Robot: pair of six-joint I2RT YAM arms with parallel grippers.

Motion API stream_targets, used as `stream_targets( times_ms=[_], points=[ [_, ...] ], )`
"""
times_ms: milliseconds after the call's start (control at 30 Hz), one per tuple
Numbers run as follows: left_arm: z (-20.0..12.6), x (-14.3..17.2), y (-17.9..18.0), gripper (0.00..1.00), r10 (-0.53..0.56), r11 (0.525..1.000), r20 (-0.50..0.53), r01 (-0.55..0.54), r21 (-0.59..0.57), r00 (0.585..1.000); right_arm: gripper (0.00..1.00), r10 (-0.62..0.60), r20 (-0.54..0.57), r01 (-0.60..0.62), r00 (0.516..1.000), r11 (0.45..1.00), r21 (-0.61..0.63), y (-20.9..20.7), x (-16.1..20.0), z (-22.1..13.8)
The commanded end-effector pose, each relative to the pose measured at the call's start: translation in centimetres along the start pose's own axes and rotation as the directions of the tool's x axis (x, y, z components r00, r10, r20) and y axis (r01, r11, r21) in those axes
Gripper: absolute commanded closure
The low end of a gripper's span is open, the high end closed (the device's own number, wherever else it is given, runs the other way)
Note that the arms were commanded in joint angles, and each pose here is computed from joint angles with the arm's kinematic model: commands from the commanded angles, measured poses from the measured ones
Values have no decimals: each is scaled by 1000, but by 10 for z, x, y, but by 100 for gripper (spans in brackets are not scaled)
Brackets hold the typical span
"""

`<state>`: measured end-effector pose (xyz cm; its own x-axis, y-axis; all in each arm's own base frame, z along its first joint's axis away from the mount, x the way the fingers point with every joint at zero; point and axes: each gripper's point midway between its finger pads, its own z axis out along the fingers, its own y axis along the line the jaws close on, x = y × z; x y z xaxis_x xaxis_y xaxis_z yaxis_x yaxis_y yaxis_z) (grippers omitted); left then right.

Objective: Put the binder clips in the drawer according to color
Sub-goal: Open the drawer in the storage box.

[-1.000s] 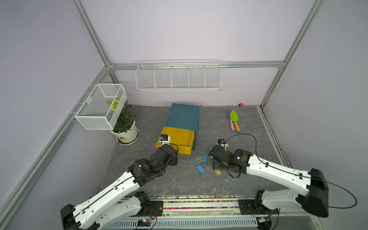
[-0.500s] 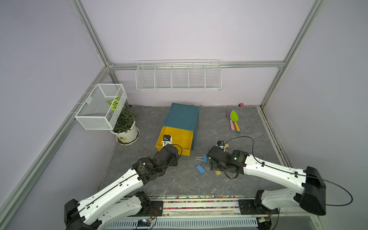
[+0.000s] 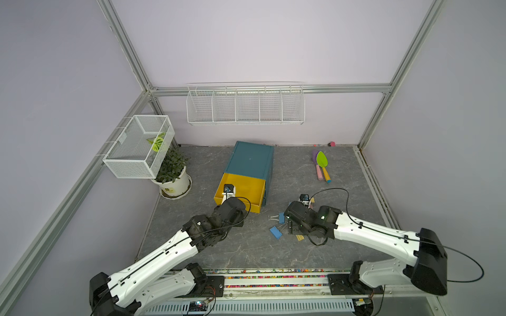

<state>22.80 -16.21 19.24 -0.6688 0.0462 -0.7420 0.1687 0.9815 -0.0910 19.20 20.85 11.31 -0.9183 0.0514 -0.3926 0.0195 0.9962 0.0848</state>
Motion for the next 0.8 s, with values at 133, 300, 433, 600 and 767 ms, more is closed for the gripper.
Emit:
stream_targets(
  times_ms=[133,300,433,600,767],
  points=[
    [-12,-9,8,38,-38,999,40,39,-5,998,19,89,-70,-89,994,996,1,6,14,10],
    [-17,-8,10,35,-46,999,36,46,0,998,21,140,-54,-138,989,990,34,-5,16,8],
    [-22,-5,12,32,-64,998,32,64,13,997,23,213,-19,-212,977,975,74,-21,15,3],
    [-27,-1,15,24,-88,996,28,87,30,996,22,273,3,-273,962,959,74,-25,14,3],
    [-36,0,21,17,-120,992,38,119,40,992,21,295,-71,-294,953,955,31,-5,23,14]
  ],
)
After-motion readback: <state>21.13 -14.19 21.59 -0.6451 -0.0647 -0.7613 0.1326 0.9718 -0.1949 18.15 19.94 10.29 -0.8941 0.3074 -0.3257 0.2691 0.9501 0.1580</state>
